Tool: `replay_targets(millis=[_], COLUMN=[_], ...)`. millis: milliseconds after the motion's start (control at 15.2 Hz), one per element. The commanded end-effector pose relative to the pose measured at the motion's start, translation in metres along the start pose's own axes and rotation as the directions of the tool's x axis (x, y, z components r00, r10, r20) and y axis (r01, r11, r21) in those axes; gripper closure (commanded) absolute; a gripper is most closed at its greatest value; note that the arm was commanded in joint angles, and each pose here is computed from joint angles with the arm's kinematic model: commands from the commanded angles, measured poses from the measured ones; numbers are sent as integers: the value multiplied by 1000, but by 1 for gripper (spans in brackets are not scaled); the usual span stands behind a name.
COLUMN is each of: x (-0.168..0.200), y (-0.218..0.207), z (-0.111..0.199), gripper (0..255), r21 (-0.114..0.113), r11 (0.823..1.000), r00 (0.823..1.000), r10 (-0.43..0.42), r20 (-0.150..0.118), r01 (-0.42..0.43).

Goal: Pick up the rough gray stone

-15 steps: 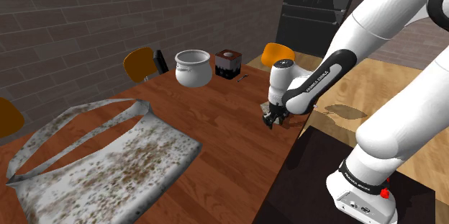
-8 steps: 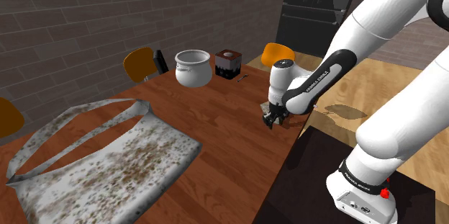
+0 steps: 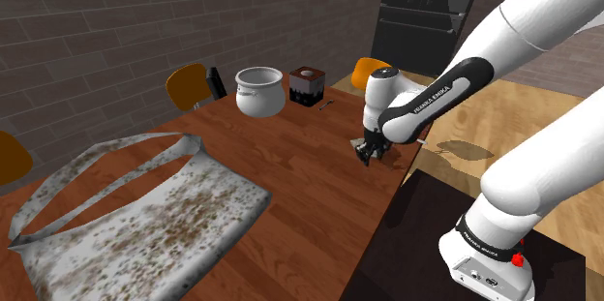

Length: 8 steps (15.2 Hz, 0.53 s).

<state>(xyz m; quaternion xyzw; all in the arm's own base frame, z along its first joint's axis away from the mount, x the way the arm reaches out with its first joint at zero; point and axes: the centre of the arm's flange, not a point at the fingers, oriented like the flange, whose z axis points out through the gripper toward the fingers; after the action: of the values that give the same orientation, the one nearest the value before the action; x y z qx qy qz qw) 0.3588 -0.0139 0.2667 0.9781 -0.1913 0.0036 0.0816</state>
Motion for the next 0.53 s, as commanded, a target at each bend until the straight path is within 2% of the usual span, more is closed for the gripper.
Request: replay_targets(millis=[0,462], x=[0,2], y=[1,7], z=[-11,-43], gripper=[255,255], r21=[1,1], r11=[1000,1000], r00=[1000,1000], r10=[0,0], r20=[0,0], r01=[0,0])
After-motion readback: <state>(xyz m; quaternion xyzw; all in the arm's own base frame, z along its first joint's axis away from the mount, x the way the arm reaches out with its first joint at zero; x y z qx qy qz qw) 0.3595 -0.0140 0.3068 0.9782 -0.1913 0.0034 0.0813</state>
